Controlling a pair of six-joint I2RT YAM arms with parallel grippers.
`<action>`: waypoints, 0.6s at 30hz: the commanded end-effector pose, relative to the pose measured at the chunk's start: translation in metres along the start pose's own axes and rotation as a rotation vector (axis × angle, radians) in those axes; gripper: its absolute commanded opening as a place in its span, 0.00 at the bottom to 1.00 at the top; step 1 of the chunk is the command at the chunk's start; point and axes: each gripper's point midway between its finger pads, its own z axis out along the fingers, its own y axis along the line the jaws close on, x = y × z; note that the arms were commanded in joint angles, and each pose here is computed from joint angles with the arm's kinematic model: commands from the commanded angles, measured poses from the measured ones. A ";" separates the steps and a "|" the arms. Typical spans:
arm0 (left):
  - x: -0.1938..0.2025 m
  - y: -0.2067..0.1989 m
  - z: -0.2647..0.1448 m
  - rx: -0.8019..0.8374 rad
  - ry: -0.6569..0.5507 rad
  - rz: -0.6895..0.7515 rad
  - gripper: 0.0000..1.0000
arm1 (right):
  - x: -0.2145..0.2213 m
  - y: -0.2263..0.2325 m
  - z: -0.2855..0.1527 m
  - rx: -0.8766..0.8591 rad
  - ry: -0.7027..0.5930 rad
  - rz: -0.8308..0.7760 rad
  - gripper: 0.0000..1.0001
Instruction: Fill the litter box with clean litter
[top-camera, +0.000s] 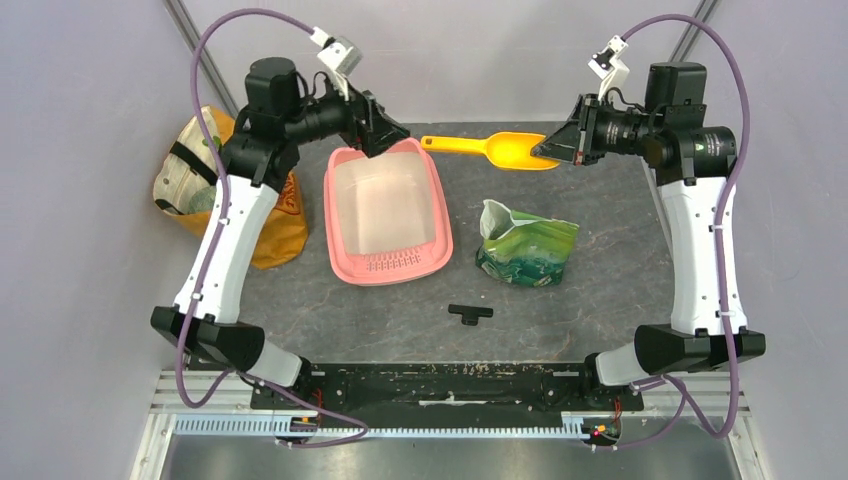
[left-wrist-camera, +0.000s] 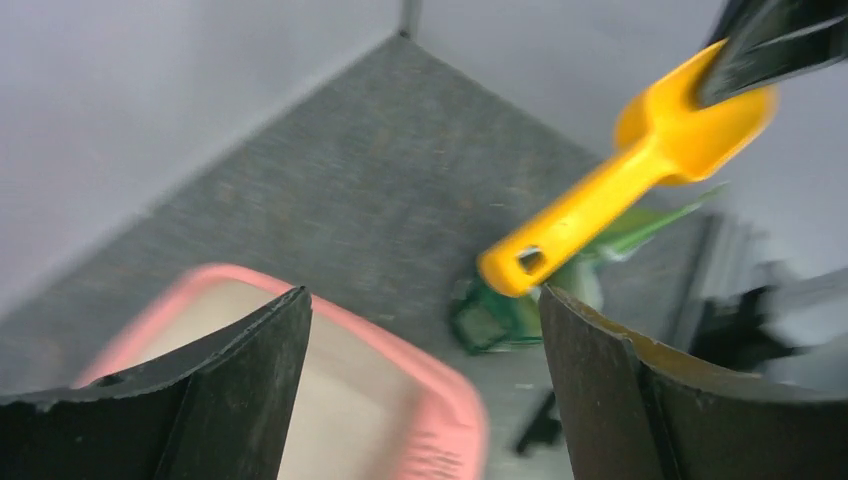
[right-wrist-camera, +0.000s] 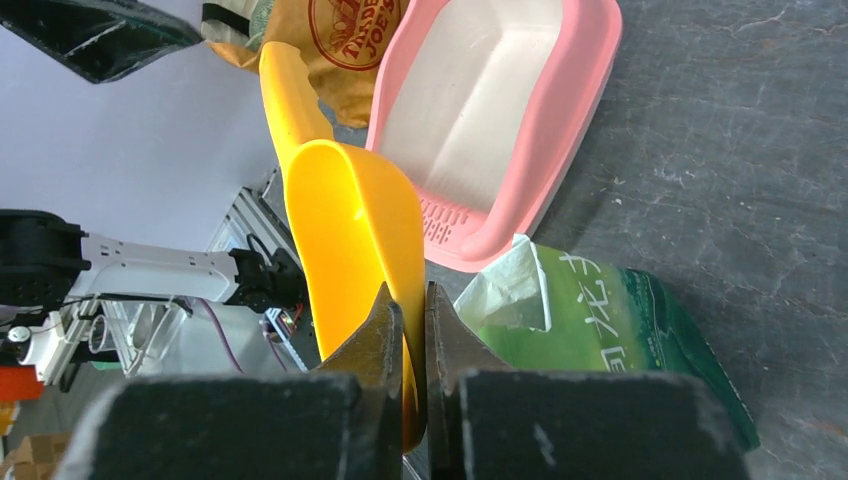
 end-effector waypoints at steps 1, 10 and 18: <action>-0.033 -0.050 -0.017 0.255 -0.156 -0.578 0.89 | -0.014 0.016 0.000 -0.093 -0.066 -0.036 0.00; -0.025 -0.062 -0.025 0.514 -0.257 -0.875 0.90 | -0.010 0.023 0.010 -0.215 -0.070 -0.003 0.00; -0.028 -0.068 -0.018 0.586 -0.237 -0.929 0.78 | -0.006 0.024 0.016 -0.234 -0.058 0.000 0.00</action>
